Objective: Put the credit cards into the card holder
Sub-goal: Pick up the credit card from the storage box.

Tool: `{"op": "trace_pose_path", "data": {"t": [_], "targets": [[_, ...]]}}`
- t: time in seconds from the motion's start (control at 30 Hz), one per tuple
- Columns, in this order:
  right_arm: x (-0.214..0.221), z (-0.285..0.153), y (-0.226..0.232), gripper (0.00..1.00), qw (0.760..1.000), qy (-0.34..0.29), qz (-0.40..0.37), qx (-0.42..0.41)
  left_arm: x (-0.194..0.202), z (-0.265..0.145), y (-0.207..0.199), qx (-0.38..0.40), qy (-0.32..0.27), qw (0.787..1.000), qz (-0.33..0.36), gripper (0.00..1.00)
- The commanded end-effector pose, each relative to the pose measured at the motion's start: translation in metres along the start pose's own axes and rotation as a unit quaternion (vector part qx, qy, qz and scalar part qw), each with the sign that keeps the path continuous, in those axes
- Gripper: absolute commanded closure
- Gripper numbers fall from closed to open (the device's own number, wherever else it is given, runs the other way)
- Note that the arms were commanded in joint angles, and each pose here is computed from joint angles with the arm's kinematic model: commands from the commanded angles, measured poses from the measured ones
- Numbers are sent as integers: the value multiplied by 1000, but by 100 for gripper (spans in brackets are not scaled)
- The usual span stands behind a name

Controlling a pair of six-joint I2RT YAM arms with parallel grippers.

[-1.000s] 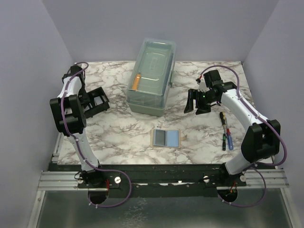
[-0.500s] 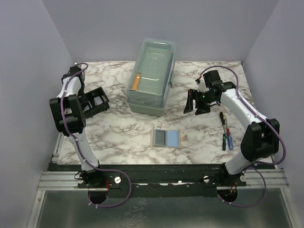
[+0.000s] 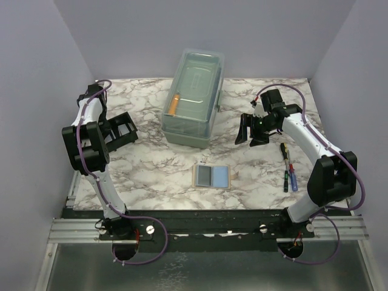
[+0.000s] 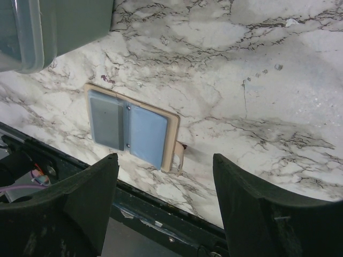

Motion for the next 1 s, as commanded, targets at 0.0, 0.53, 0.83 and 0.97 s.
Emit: {"op": "trace_pose_path", "data": {"t": [0.0,0.53,0.83,0.97], "targets": [[0,0,0,26,1000,8,4,-4,4,-18,15,-6,-8,1000,-3,71],[3,0,-3,26,1000,11,6,-1,-7,-35,15,25,-41,999,-16,84],[5,0,-3,26,1000,16,8,-4,-9,-47,20,26,-65,997,-22,94],[6,-2,-2,26,1000,14,9,-6,-11,-54,22,28,-83,996,-24,100]]}}
Point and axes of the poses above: each gripper's point midway between its finger pads, its own z axis out along the fingers, its own y axis along the line the jaws close on, x = y × z, the point moved 9 cm from there along -z, back along the fingers, and after that the axes turned 13 degrees about z, right-handed, at the moved point
